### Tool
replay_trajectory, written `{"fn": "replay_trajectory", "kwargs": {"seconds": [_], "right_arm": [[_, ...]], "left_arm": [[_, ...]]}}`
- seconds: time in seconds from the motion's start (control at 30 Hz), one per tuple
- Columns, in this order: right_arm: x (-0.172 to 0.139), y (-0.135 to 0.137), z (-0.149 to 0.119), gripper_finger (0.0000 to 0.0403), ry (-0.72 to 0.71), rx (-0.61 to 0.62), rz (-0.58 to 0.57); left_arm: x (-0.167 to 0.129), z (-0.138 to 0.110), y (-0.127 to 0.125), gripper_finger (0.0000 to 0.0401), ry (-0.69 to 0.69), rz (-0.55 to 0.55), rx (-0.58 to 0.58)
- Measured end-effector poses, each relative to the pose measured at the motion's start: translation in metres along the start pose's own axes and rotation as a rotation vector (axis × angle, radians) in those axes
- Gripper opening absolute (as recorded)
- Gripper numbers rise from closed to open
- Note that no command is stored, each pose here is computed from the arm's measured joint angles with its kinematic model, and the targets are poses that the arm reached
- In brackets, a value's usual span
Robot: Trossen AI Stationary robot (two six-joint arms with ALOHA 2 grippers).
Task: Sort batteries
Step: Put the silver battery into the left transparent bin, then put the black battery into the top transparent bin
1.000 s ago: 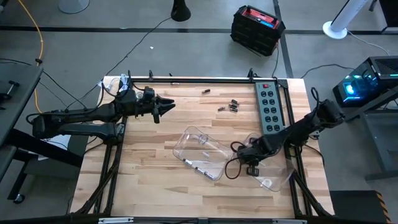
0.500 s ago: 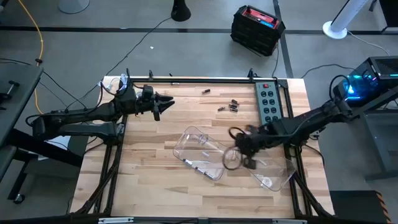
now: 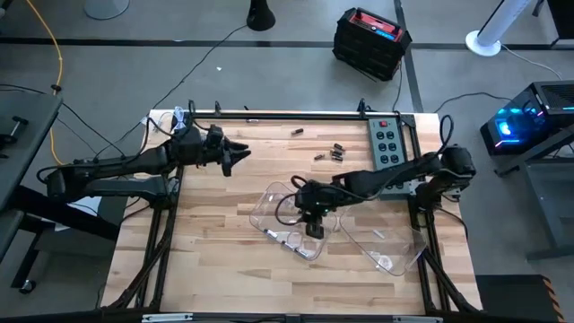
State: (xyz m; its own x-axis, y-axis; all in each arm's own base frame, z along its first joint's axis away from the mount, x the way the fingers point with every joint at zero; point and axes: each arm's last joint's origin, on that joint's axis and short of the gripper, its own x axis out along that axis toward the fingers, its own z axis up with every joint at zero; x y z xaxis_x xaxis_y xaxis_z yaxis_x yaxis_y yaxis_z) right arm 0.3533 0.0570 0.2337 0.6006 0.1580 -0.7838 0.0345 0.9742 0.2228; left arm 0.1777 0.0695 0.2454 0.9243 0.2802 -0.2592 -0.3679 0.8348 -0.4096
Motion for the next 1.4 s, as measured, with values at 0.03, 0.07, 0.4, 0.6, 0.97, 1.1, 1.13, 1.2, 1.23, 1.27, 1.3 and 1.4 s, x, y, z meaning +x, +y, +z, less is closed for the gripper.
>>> {"fn": "replay_trajectory", "kwargs": {"seconds": [0.03,0.07,0.4,0.6,0.97,1.1,1.13,1.2,1.23,1.27,1.3,1.4], "right_arm": [[-0.002,-0.001,0.004,0.0134,-0.008,-0.001,-0.006],[-0.005,-0.001,0.008,0.0151,-0.014,-0.014,-0.012],[-0.079,-0.011,0.061,0.0203,-0.034,-0.196,-0.320],[-0.101,-0.027,0.078,0.0204,-0.088,-0.156,-0.365],[-0.099,-0.023,0.072,0.0204,-0.019,-0.148,-0.352],[-0.099,-0.023,0.071,0.0204,-0.018,-0.128,-0.351],[-0.099,-0.023,0.071,0.0204,-0.017,-0.121,-0.352],[-0.099,-0.022,0.069,0.0204,-0.003,-0.098,-0.347],[-0.100,-0.021,0.067,0.0204,0.005,-0.086,-0.345],[-0.102,-0.020,0.066,0.0204,0.009,-0.076,-0.345],[-0.105,-0.018,0.065,0.0204,0.009,-0.070,-0.343],[-0.122,-0.012,0.059,0.0204,-0.006,-0.044,-0.383]], "left_arm": [[0.000,-0.003,0.001,0.0142,0.027,0.012,-0.003],[0.000,-0.005,0.002,0.0142,0.052,0.022,-0.009],[0.024,0.008,0.025,0.0142,0.715,0.389,-0.044],[0.069,-0.005,0.072,0.0142,1.011,0.621,0.080],[0.101,-0.036,0.109,0.0142,1.128,0.638,0.028],[0.109,-0.044,0.116,0.0139,1.148,0.616,0.040],[0.110,-0.047,0.117,0.0132,1.168,0.593,0.049],[0.111,-0.050,0.116,0.0104,1.204,0.538,0.074],[0.112,-0.051,0.113,0.0082,1.209,0.523,0.100],[0.112,-0.051,0.111,0.0056,1.211,0.514,0.130],[0.112,-0.048,0.108,0.0035,1.195,0.509,0.149],[0.108,-0.039,0.103,0.0030,1.135,0.510,0.174]]}}
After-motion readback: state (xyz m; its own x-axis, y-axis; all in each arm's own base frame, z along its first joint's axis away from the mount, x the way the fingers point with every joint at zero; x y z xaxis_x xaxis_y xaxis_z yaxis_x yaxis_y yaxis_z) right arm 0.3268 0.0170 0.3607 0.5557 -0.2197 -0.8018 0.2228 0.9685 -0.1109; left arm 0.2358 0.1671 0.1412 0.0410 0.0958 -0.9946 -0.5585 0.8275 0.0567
